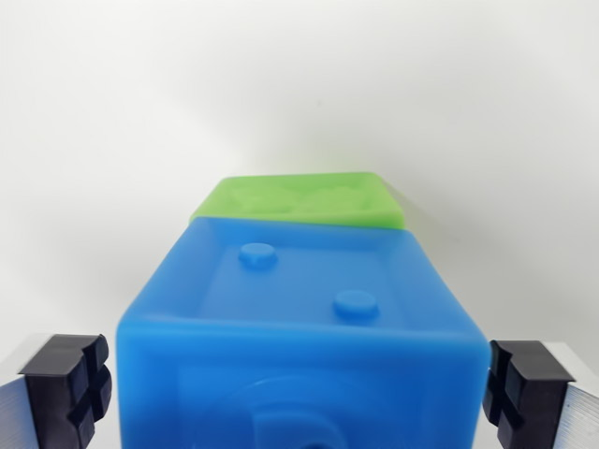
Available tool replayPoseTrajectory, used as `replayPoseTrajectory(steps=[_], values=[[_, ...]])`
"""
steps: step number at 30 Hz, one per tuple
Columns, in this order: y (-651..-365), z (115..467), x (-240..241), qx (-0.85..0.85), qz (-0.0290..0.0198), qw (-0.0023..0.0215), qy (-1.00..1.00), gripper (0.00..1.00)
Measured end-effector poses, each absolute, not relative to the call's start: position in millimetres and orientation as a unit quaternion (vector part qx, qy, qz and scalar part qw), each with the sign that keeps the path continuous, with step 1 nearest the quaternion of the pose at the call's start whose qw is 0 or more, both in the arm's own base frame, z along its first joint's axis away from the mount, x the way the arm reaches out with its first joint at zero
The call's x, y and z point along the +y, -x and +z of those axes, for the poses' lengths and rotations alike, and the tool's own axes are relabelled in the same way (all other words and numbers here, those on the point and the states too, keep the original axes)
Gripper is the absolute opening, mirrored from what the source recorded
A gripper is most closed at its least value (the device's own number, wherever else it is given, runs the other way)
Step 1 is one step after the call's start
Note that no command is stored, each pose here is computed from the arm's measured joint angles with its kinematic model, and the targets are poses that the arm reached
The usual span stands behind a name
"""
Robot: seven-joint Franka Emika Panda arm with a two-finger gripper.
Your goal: Stack cube
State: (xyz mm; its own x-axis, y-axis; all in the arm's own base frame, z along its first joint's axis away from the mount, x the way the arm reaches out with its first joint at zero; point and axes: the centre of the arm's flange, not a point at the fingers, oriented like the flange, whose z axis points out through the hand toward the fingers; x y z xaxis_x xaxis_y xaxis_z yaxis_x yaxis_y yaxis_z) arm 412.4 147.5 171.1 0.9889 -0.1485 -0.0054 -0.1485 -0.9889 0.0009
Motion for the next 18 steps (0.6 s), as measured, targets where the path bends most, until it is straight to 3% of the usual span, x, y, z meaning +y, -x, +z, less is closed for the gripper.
replayPoseTrajectory(steps=[18], values=[[-414,215,148,-0.076,0.0000,-0.0001,-0.997,1.00]])
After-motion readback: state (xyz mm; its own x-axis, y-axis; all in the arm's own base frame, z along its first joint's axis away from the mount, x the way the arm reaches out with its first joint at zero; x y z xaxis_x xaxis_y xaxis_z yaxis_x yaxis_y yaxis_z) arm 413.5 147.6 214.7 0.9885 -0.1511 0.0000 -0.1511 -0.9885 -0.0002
